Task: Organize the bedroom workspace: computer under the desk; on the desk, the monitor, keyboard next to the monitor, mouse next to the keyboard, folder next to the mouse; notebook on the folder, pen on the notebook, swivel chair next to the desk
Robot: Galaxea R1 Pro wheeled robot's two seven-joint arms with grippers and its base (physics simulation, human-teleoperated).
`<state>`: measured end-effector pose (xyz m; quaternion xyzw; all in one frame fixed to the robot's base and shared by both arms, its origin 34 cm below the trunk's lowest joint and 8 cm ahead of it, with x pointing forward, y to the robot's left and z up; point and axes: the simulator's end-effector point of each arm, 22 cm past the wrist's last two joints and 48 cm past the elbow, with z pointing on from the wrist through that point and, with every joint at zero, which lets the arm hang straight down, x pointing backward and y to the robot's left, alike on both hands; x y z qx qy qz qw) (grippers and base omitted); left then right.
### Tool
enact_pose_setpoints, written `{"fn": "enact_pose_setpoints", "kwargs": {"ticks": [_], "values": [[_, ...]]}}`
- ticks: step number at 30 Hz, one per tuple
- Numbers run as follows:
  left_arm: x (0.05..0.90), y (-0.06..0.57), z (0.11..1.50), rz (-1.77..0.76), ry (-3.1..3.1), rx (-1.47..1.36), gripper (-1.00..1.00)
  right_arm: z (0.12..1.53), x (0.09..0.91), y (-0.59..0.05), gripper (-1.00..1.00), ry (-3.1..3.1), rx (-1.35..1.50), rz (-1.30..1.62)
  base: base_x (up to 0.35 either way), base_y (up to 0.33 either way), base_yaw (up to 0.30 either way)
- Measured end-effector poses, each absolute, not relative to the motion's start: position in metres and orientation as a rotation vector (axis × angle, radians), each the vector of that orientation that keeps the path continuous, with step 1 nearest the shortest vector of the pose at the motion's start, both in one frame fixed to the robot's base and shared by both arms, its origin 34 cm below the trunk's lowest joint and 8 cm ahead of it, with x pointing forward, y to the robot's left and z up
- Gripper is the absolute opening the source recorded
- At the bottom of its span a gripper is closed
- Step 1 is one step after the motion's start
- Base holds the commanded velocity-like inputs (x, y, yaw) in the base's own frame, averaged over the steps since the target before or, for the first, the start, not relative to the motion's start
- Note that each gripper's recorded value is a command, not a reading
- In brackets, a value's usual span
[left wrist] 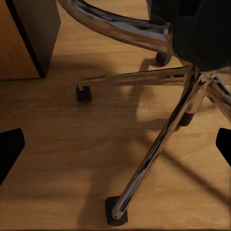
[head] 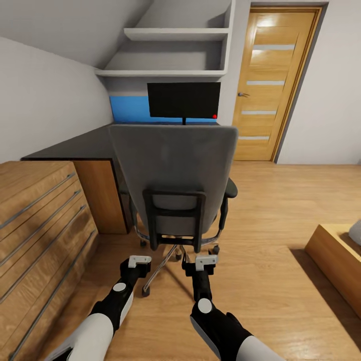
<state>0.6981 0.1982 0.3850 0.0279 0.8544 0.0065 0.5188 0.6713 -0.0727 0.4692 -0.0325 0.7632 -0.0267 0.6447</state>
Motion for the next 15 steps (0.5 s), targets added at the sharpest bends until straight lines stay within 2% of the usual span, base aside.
{"fn": "enact_pose_setpoints", "kwargs": {"ticks": [11, 15], "values": [[0.6981, 0.1982, 0.3851, 0.016, 2.049, 0.067, 1.0, 0.4683, 0.6718, -0.0752, 1.0, 1.738, -0.077, -0.062, -0.011, -0.003, 0.0], [0.6981, 0.1981, 0.3852, 0.015, 2.049, 0.067, 1.0, 0.4675, 0.6718, -0.0739, 1.0, 1.74, -0.086, -0.053, 0.027, -0.155, 0.0]]}}
